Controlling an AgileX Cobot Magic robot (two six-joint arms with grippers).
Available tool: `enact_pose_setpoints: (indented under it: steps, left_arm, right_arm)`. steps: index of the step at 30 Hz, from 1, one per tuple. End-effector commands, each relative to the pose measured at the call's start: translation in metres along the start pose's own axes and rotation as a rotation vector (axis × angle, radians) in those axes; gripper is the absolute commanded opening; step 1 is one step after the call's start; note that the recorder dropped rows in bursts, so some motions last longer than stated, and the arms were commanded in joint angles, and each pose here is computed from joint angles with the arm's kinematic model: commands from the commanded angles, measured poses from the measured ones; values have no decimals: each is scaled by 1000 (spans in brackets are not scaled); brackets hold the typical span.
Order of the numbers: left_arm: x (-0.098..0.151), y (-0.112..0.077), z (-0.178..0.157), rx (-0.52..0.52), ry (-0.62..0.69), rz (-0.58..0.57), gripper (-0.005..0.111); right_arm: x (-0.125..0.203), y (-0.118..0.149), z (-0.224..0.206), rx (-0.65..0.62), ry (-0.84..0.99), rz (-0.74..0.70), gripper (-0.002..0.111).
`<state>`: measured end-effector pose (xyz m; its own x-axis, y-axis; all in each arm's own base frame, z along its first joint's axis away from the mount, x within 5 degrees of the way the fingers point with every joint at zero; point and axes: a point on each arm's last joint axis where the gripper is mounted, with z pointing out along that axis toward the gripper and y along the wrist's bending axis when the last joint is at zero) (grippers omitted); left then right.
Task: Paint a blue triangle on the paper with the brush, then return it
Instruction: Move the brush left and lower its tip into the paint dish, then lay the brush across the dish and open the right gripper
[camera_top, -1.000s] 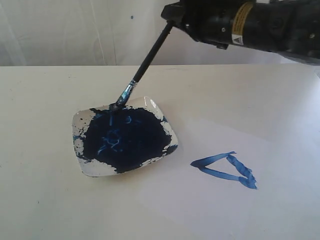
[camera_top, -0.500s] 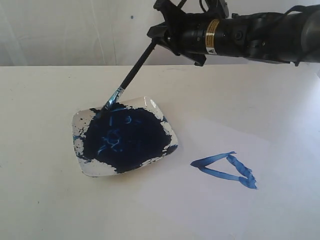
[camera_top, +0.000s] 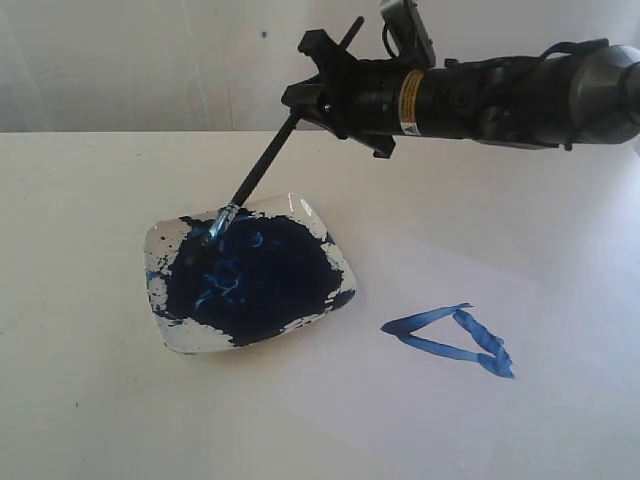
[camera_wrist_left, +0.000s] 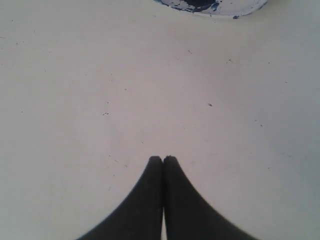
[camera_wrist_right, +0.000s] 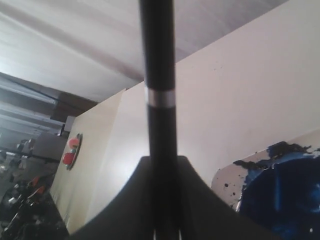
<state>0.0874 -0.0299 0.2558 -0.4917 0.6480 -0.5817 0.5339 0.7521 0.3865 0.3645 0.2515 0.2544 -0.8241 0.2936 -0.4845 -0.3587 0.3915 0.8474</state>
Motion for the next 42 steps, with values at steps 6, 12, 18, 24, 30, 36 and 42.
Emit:
enact_pose_setpoints:
  steps: [6,12,18,24,30,36,42]
  left_arm:
    - [1,-2,0,16,-7,-15,0]
    - [1,-3,0,22,-13,-20,0]
    - [1,-3,0,23,-13,-21,0]
    - [1,-4,0,34,-13,-30,0]
    - [1,-4,0,40,-12,-35,0]
    - [1,-5,0,41,-13,-33,0]
    - [0,-5,0,41,-17,-33,0]
  right_arm:
    - [1,-13,5,63,-11,9,0]
    - [-3,-35,15,77,-133,254,0]
    - [6,-63,25,146,-131,311,0]
    - [16,-85,33,189,-108,338,0]
    - [26,-102,40,189,-84,378,0]
    - [34,-115,45,190,-70,412,0]
    - [39,-124,48,205,-60,423,0]
